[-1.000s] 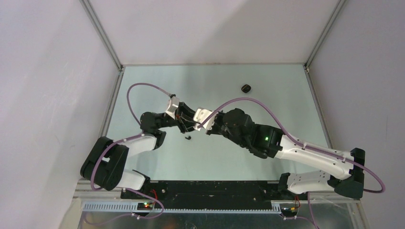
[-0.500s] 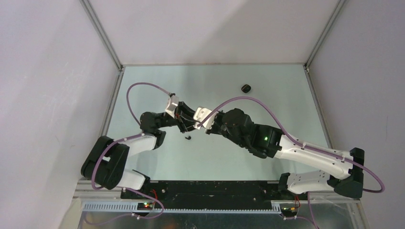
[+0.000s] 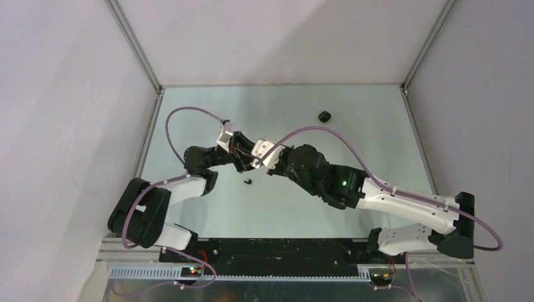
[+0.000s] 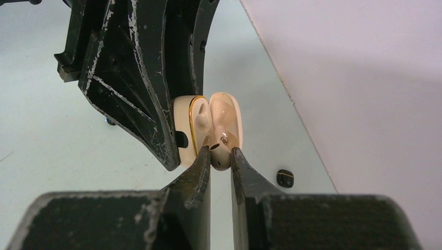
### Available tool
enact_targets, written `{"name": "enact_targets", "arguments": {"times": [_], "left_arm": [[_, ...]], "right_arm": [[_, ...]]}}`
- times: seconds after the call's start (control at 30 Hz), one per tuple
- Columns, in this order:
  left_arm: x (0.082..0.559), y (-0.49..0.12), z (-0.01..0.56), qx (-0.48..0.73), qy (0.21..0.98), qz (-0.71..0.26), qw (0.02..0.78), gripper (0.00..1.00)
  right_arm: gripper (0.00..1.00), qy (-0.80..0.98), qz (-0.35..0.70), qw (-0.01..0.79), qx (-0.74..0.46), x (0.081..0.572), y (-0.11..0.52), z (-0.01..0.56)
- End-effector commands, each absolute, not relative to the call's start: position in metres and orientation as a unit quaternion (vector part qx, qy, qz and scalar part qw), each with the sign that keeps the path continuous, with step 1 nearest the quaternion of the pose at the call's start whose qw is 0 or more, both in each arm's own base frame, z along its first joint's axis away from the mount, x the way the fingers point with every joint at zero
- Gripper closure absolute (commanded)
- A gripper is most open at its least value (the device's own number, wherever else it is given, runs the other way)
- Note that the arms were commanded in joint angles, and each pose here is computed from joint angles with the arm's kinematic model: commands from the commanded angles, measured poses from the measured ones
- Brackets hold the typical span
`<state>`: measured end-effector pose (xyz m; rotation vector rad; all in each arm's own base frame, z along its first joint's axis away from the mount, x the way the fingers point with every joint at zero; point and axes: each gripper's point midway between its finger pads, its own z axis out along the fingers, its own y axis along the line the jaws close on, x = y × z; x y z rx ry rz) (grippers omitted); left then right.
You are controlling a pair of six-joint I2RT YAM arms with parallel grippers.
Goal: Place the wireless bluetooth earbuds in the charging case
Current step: Place the earbud in the charging case.
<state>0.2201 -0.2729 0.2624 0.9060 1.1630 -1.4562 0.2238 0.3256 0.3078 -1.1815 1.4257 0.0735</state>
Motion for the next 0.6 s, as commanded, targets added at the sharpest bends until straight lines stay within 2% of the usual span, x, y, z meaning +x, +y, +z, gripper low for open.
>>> {"name": "enact_targets", "arguments": {"times": [0.0, 0.07, 0.37, 0.57], "left_arm": [[0.234, -0.270, 0.295, 0.368, 0.446, -0.589, 0.565, 1.00], [0.233, -0.270, 0.295, 0.369, 0.445, -0.588, 0.565, 1.00], [0.233, -0.270, 0.292, 0.376, 0.445, -0.586, 0.564, 1.00], [0.230, -0.270, 0.292, 0.385, 0.440, -0.582, 0.565, 1.00]], "right_arm": [[0.87, 0.611, 0.058, 0.602, -0.511, 0.213, 0.340, 0.306], [0.83, 0.610, 0.057, 0.602, -0.511, 0.213, 0.339, 0.307], [0.50, 0.608, 0.085, 0.596, -0.517, 0.205, 0.336, 0.319], [0.37, 0.619, 0.119, 0.587, -0.508, 0.205, 0.328, 0.332]]}}
